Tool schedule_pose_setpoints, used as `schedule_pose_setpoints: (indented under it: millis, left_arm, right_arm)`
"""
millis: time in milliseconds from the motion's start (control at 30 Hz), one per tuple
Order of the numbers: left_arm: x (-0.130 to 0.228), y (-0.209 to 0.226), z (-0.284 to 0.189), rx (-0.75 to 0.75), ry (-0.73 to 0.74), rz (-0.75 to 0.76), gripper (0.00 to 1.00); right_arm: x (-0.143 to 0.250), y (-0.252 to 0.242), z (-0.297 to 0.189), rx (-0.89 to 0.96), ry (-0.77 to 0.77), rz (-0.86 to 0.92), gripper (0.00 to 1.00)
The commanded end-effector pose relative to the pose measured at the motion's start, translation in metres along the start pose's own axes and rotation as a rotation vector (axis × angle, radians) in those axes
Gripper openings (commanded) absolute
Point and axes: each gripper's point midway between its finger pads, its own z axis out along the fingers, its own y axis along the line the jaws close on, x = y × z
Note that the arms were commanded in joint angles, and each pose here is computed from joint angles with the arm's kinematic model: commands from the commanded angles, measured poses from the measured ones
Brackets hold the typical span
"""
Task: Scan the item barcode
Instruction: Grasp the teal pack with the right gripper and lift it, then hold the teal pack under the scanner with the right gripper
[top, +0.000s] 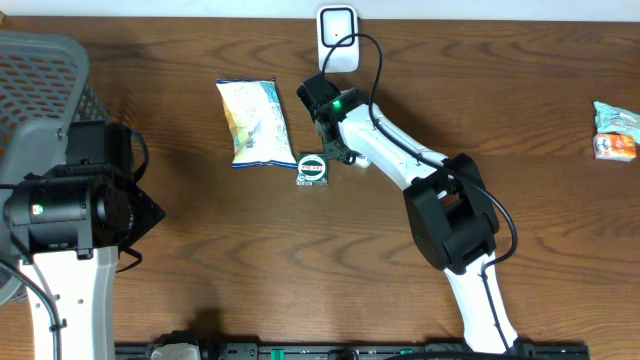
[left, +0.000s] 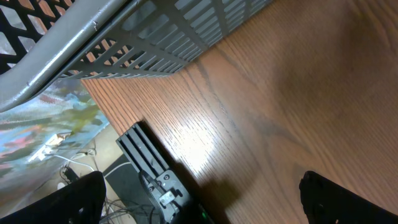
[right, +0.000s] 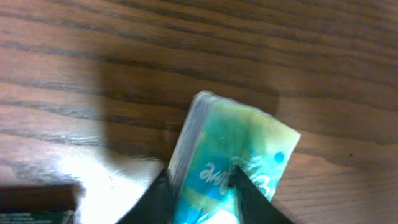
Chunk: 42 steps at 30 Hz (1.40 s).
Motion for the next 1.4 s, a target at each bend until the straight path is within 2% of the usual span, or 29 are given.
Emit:
schedule_pose_setpoints:
  millis: [0,33,300,467,767,900,967,1100,1233,1367]
  left_arm:
    - [0.0,0.002,-0.001,-0.005,0.0,-0.016,0.98]
    - [0.0,0.002,-0.001,-0.004,0.0,-0.016,0.97]
    - [0.0,0.002,-0.001,-0.005,0.0,-0.016,0.98]
    - [0.0,0.002,-0.001,-0.004,0.0,-0.016,0.98]
    - [0.0,0.002,-0.001,-0.004,0.0,-0.016,0.98]
    - [0.0,0.002,-0.001,-0.004,0.0,-0.016,0.97]
    - [0.0,0.002,-0.001,-0.004,0.0,-0.016,0.98]
    - [0.0,0.002,-0.001,-0.005,0.0,-0.016,0.98]
    - [0.0,0.002,-0.001,-0.005,0.0,-0.016,0.98]
    - [0.0,0.002,-0.001,-0.005,0.0,-0.016,0.98]
  right_arm:
    - [0.005,0.0,0.008,0.026,0.014,0.003,0.08]
    - [0.006,0.0,0.008,0.025,0.016,0.002,0.01]
    - [-0.003,-0.01,-0.012,-0.043,0.016,0.044,0.01]
    - [-0.019,-0.014,-0.044,-0.276,0.026,0.105,0.01]
    - [-0.024,-0.014,-0.07,-0.74,0.099,0.051,0.01]
    - [-0.026,-0.027,-0.061,-0.676,0.091,0.065,0.01]
    - [-0.026,-0.03,-0.057,-0.628,0.083,0.059,0.14]
    - [-0.024,-0.033,-0.049,-0.441,0.053,0.046,0.55]
    - [-0.023,-0.043,-0.045,-0.182,-0.004,0.079,0.55]
    - [-0.021,-0.033,-0.051,-0.053,-0.072,0.075,0.52]
